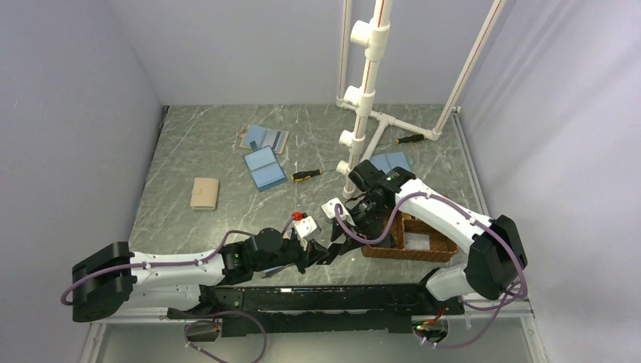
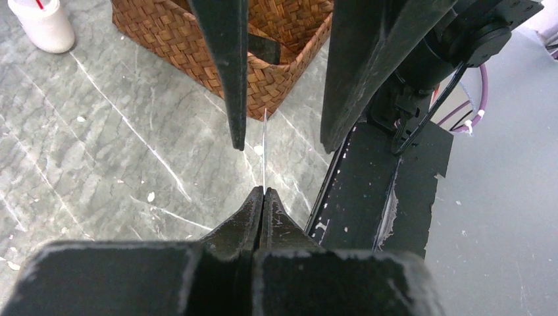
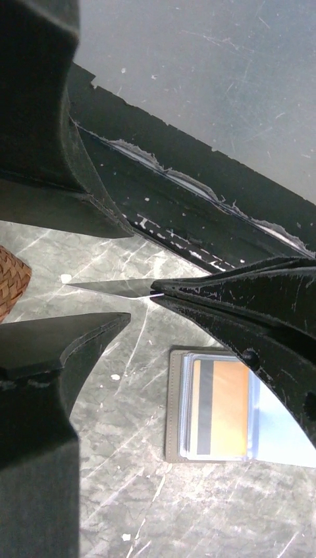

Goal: Take the credit cards out of the card holder
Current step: Place the credit card in the storage box.

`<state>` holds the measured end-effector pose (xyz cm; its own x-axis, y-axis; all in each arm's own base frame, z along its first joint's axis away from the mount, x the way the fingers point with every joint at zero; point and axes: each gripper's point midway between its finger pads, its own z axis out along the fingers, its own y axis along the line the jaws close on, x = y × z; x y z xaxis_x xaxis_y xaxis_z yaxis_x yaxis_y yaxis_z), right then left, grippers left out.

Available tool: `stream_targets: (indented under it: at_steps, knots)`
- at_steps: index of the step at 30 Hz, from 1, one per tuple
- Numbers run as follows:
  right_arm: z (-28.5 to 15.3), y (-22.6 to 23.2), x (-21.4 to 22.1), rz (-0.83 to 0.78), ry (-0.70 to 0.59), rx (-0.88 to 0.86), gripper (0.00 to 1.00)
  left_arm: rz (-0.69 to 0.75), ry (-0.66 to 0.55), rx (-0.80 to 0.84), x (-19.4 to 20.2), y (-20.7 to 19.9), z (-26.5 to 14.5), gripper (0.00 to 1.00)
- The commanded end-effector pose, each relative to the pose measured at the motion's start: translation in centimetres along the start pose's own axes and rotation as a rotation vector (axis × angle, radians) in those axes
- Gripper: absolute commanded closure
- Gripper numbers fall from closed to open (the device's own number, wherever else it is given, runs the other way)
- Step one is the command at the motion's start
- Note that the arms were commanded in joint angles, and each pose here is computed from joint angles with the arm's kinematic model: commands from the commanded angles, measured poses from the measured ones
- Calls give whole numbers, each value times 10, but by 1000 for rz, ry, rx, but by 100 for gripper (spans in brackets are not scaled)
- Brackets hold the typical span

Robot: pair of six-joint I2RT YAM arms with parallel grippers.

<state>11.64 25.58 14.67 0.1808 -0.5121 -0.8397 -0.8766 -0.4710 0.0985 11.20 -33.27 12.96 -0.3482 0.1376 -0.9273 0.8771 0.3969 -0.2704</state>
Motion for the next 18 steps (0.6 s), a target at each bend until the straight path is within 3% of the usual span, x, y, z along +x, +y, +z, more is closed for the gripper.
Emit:
stream_targets:
  at_steps: [1,6,8,10,13,15,18]
  knots:
    - [2,-7,-4,-2,-31,13,53,38,-110,17,-34,-8,4,100]
    - [5,-7,-1,10,-25,5,63,39,-120,17,-37,-9,2,100]
    - [6,-6,0,11,-20,-7,77,39,-129,10,-39,-8,1,100]
    - [6,-4,0,9,-14,-23,97,34,-137,1,-41,-7,-1,100]
    - [2,0,0,-10,7,-37,100,13,-141,-33,-41,-1,-4,98]
    - [-4,3,1,-21,42,-41,100,-19,-140,-75,-40,5,-7,80]
    - [-22,5,4,-25,95,-25,100,-63,-136,-115,-38,11,-16,45]
